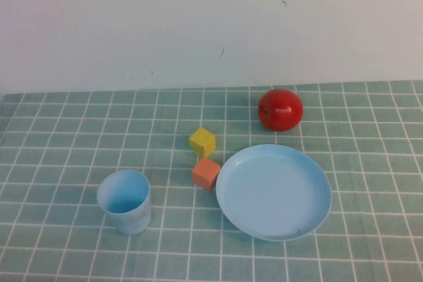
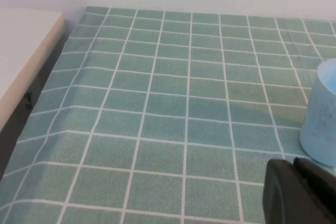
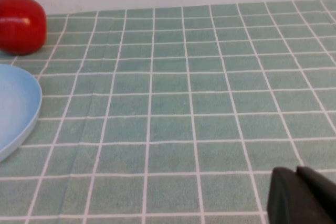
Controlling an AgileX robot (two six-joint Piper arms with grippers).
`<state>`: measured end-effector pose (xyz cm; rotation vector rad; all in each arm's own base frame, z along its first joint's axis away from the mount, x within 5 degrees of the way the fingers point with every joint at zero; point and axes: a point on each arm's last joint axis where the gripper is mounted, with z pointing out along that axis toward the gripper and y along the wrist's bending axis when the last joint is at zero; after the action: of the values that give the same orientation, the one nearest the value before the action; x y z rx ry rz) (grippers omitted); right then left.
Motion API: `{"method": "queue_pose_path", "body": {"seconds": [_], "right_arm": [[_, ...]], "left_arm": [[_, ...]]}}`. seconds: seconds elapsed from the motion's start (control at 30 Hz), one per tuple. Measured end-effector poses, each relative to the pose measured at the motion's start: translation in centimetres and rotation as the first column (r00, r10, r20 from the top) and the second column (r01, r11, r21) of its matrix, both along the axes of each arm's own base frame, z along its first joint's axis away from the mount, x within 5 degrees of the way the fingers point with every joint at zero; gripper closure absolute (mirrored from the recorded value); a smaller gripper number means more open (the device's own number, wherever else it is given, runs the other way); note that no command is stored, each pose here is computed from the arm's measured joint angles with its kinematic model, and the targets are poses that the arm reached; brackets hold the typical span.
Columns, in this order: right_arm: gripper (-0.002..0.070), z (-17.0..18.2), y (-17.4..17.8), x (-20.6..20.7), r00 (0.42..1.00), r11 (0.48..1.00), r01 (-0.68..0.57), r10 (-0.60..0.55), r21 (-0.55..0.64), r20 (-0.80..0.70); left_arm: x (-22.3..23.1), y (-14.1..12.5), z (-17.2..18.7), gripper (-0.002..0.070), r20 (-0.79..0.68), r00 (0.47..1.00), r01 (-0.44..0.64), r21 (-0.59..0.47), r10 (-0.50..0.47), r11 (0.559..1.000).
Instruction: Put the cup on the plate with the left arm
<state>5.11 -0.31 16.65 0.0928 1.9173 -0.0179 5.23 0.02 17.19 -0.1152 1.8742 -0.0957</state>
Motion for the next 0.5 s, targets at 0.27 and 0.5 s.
{"method": "queue_pose_path", "body": {"seconds": [0.27, 0.5], "right_arm": [[0.0678, 0.0, 0.0, 0.0, 1.0, 1.0, 0.0, 0.0, 0.0, 0.0], [0.0678, 0.0, 0.0, 0.0, 1.0, 1.0, 0.0, 0.0, 0.0, 0.0]], "left_arm": [[0.1, -0.1, 0.3, 0.0678, 0.029, 1.0, 0.005, -0.024, -0.004, 1.0], [0.4, -0.2, 3.2, 0.0678, 0.365, 0.93, 0.033, -0.205, 0.045, 0.978]]}}
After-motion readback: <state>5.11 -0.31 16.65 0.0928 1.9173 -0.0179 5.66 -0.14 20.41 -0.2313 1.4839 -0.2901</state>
